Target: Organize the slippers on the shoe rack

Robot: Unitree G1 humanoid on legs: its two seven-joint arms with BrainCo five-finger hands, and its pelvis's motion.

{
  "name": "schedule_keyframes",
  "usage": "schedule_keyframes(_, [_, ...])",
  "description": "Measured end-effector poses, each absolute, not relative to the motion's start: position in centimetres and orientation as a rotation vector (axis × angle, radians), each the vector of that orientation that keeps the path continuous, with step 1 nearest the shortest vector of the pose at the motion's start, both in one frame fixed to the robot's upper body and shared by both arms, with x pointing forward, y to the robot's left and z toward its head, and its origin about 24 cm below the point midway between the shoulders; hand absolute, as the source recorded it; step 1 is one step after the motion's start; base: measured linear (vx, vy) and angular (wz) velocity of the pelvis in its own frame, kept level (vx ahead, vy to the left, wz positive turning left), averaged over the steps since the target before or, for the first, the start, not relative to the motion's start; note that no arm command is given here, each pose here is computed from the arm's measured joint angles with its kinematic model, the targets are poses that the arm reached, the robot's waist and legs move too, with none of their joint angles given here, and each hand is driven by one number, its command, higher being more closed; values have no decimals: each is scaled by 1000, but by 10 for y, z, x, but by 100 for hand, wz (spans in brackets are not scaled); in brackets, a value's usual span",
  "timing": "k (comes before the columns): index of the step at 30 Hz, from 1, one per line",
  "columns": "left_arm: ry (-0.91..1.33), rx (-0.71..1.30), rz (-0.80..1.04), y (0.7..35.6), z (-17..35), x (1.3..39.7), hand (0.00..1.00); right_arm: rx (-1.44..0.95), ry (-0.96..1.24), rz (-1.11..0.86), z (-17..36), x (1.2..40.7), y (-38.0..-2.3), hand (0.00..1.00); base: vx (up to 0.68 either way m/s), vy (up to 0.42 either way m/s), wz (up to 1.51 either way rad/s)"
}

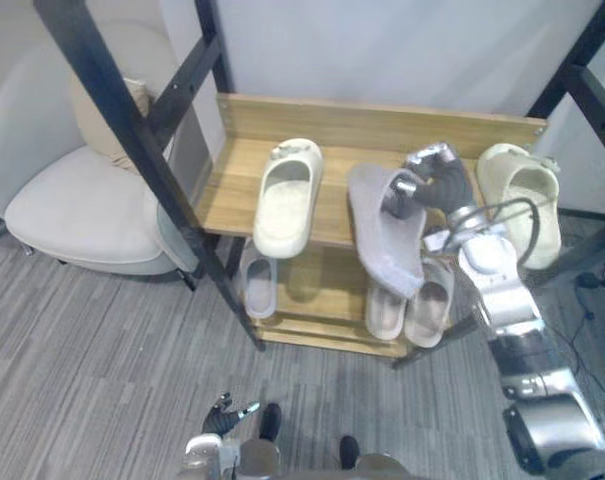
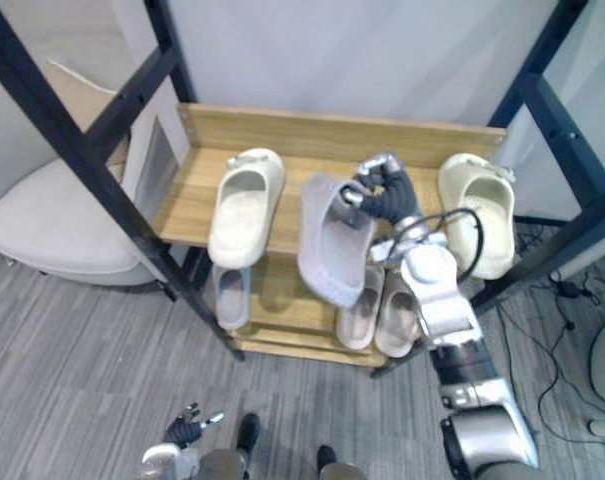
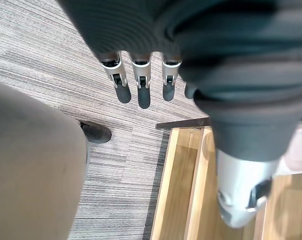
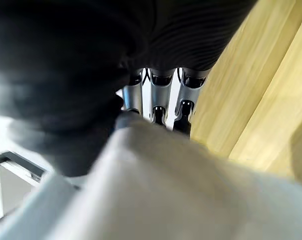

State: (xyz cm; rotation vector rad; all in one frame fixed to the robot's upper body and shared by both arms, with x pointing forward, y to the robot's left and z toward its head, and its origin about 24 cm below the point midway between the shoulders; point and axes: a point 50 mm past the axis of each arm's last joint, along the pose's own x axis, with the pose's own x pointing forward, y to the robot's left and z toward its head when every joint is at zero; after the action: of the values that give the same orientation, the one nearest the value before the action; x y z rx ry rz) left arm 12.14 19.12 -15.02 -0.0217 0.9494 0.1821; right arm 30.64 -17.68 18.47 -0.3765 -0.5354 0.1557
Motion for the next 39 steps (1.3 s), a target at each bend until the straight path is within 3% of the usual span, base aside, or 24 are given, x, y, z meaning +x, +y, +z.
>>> schedule_keyframes(11, [972, 5, 187, 196, -152, 115, 0, -186, -616, 257, 168, 247, -156, 100, -14, -8, 2])
schedule_keyframes(20, [972, 27, 184, 200, -152, 113, 0, -88, -475, 475, 130, 211, -129, 100, -29, -15, 18])
schedule_keyframes(31, [800, 1, 201, 204, -132, 159, 0, -316, -460, 657, 123, 210, -110, 100, -153, -29, 13])
schedule_keyframes(39, [883, 22, 267, 214, -140, 146, 0, -579, -600, 530, 151, 260, -111, 100, -141, 67, 9])
